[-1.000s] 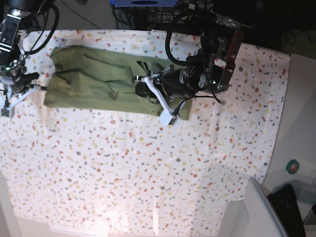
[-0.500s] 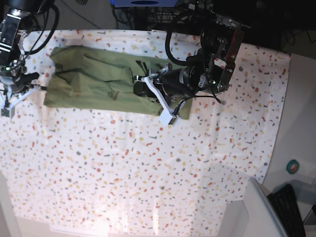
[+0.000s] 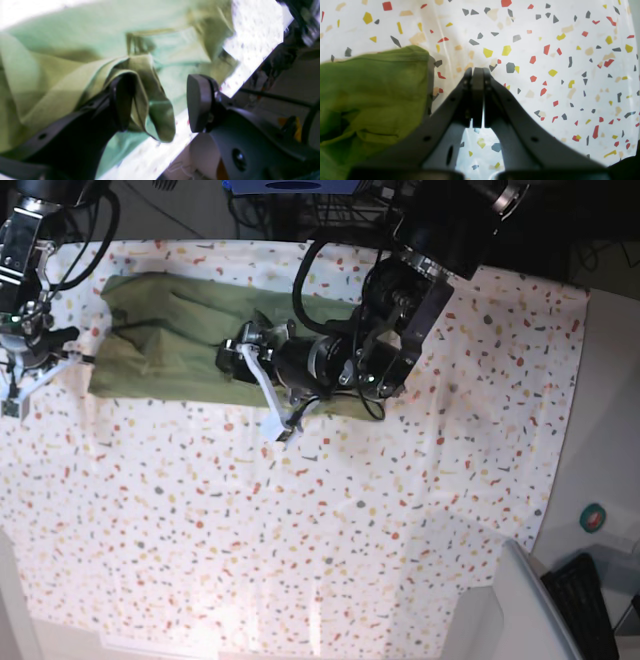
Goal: Layout the t-shirt on the table in an organized manner, then fold the t-shirt properly
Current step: 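Carry the folded end further over toward the right gripper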
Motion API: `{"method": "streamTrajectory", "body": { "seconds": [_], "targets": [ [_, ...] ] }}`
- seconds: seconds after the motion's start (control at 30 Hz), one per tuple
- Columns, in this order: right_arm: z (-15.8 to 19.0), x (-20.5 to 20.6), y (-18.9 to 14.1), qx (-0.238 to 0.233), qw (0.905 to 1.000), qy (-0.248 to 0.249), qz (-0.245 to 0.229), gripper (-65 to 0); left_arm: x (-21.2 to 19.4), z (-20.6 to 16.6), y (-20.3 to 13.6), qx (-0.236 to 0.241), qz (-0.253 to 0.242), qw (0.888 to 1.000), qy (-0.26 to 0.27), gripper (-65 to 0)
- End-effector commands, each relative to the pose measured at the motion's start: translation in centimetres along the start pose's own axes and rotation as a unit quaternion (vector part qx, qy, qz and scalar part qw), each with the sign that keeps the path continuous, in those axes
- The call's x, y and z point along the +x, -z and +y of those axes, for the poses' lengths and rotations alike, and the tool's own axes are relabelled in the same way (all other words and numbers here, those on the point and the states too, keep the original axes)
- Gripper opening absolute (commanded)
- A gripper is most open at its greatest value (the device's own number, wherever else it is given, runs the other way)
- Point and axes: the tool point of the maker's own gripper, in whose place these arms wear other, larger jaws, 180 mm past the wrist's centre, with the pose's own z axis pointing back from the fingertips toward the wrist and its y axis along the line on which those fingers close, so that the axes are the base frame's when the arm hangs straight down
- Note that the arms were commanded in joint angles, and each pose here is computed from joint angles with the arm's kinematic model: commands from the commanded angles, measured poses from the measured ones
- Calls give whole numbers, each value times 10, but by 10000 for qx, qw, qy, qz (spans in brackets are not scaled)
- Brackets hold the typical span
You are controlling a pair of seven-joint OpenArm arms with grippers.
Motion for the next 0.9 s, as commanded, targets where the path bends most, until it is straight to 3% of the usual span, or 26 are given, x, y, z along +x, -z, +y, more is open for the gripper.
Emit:
{"method": "streamTrajectory", "body": {
  "seconds": [0.0, 0.1, 0.3, 0.4, 0.47, 0.57, 0.6, 0.7, 0.77, 0.87],
  "targets": [
    [-5, 18, -3, -53, 9996, 0, -271, -650, 27, -27, 1, -314, -271, 9990, 151, -327],
    [4, 17, -2, 24, 9996, 86, -268, -650, 49, -52, 3, -514, -410, 9972, 357, -327],
    [16, 24, -9, 108, 9990, 163, -412, -650, 84, -68, -14, -538, -747, 9917, 902, -329],
    [25, 33, -20, 191, 9978, 128, -617, -650, 85, -47, -46, -248, -998, 9871, 1231, -332],
    [52, 34, -29, 562, 9957, -233, -695, -650, 85, -15, -76, 114, -1239, 9851, 1189, -388],
    [101, 27, -46, 1191, 9870, -757, -763, -650, 64, 63, -132, 944, -1587, 9814, 520, -596],
    [118, 26, -52, 1382, 9841, -787, -788, -650, 52, 94, -153, 1287, -1680, 9772, 193, -650],
    [153, 8, -59, 1734, 9809, -760, -445, -647, 16, 169, -218, 2211, -1957, 9531, -660, -650],
    [169, -8, -62, 1888, 9786, -816, 30, -461, -14, 209, -263, 2769, -2170, 9274, -1269, -650],
    [194, -20, -71, 2196, 9694, -1042, 344, -281, -52, 249, -320, 3405, -2413, 8888, -1891, -650]
  ]
}}
